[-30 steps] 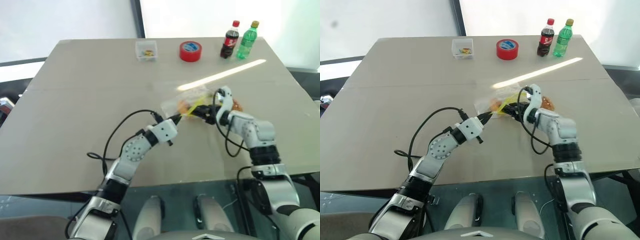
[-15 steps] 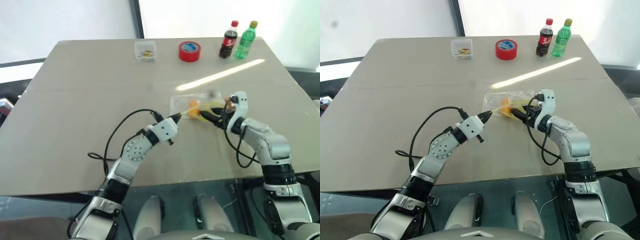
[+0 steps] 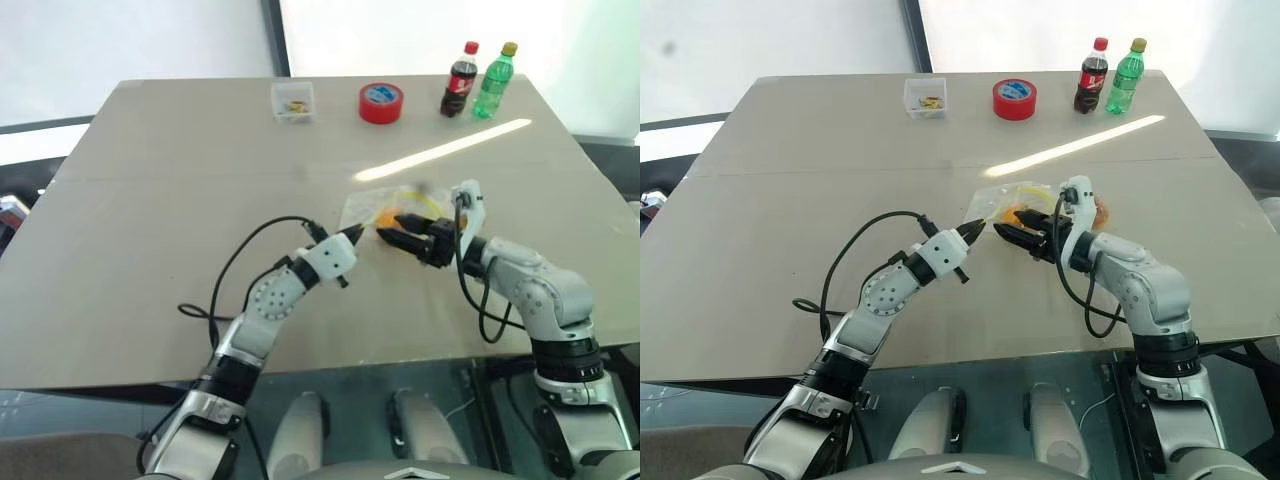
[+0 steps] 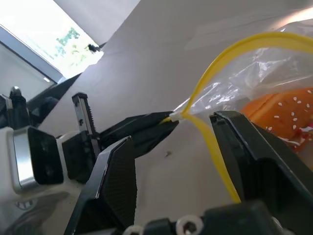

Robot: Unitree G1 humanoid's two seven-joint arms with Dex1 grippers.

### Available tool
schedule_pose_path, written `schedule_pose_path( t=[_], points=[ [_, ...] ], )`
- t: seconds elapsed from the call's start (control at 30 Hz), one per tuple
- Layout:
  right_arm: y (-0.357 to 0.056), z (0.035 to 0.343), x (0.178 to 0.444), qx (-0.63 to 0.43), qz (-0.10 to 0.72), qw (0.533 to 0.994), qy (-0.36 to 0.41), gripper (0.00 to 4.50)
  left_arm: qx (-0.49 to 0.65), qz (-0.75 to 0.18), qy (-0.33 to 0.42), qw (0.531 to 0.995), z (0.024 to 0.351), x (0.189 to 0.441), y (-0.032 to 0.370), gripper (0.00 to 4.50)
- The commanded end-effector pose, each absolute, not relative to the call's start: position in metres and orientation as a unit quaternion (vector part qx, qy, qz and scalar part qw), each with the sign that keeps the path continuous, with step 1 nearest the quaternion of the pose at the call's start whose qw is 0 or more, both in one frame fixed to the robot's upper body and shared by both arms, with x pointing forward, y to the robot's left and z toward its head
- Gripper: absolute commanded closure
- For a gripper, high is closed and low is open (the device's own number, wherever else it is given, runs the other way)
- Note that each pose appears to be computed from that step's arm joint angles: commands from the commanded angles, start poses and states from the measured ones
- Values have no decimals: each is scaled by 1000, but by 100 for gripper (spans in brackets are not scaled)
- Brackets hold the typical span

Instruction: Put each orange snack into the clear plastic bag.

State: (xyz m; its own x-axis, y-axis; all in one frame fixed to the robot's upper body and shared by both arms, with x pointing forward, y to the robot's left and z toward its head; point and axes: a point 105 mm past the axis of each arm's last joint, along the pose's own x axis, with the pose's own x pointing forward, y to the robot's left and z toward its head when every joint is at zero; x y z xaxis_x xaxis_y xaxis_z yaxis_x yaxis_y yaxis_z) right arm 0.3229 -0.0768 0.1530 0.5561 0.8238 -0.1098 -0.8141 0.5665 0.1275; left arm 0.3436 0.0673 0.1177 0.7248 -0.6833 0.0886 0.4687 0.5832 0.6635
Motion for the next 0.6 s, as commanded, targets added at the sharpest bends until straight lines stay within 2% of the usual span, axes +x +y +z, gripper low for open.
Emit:
schedule_pose_path(
  t=[0.03,0.2,0.23,0.27,0.3,0.33,0.6],
  points=[
    [-74,167,322,-10,467,884,28,162,312,-325,-188,873,127,345,64,450],
    [-81,155,331,-53,444,894,22,162,313,-326,-189,872,128,345,64,450],
    [-81,155,332,-51,443,895,21,111,313,-326,-189,872,128,345,64,450],
    [-82,154,334,-50,437,898,20,87,313,-326,-189,872,128,345,64,450],
    [-83,154,335,-50,431,901,19,33,314,-325,-189,872,128,345,65,450],
    [-83,153,336,-51,429,902,21,3,314,-325,-188,872,128,345,65,450],
    [-85,154,328,-42,446,894,16,3,314,-324,-186,873,127,344,67,450]
  ],
)
